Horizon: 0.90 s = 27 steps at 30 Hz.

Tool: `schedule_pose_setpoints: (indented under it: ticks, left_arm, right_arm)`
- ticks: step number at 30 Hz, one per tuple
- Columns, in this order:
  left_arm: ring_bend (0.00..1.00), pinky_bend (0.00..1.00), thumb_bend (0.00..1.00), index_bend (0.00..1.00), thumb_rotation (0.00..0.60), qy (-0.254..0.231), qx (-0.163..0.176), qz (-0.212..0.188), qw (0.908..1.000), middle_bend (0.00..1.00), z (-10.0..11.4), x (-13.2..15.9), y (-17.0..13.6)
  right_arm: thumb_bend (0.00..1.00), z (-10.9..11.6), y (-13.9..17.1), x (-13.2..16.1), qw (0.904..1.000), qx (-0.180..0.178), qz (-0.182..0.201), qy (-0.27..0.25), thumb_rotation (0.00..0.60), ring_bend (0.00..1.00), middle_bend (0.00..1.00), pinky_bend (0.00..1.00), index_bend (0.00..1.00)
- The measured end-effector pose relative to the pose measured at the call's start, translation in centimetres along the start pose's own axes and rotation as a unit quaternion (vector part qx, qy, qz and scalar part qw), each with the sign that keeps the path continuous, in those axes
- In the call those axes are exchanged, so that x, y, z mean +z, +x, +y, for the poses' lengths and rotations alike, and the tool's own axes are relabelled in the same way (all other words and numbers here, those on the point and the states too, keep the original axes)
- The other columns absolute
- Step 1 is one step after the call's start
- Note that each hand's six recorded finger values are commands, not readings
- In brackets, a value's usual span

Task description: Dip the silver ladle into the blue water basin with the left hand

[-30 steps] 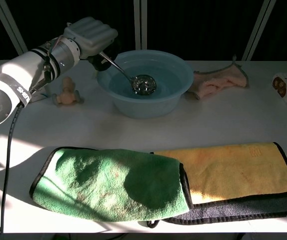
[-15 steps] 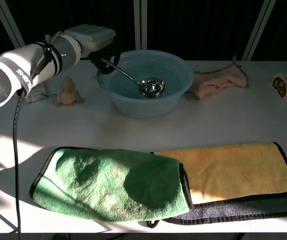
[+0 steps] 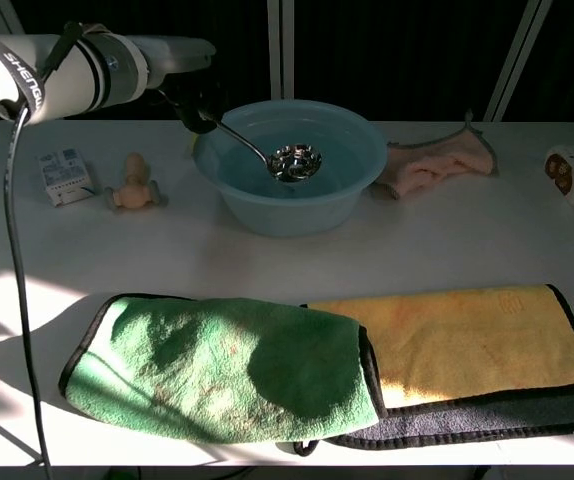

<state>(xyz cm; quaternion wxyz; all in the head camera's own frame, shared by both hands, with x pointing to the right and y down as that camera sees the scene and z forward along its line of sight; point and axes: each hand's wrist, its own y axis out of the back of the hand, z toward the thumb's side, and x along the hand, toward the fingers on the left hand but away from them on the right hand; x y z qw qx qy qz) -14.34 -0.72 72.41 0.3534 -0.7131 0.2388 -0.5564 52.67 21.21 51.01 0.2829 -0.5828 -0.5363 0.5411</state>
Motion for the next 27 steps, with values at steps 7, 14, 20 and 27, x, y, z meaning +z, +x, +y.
schedule_pose_setpoints:
  ticks: [7,14,20,27]
  left_arm:
    - [0.81,0.89,0.45,0.79,0.6,0.013,-0.017,0.003,0.9998,0.8,1.6,0.2,-0.4]
    - [0.81,0.89,0.45,0.79,0.6,0.005,-0.047,0.017,0.9987,0.8,2.8,0.4,-0.6]
    - [0.81,0.89,0.45,0.79,0.6,-0.006,-0.074,0.032,0.9967,0.8,4.0,0.7,-0.7]
    - [0.81,0.89,0.45,0.79,0.6,0.001,-0.092,0.037,0.9951,0.8,5.4,1.5,-0.8]
  right_arm:
    - [0.38,0.0,0.0,0.0,1.0,-0.001,0.0,0.0,0.6,0.0,0.0,0.0,0.0]
    - [0.38,0.1,-0.1,-0.1,1.0,-0.002,-0.003,-0.001,0.6,0.0,0.0,0.0,0.0]
    - [0.38,0.0,-0.2,-0.2,1.0,0.0,-0.003,-0.002,0.6,0.0,0.0,0.0,0.0]
    - [0.38,0.1,-0.2,-0.3,1.0,-0.002,-0.005,-0.003,0.6,0.0,0.0,0.0,0.0]
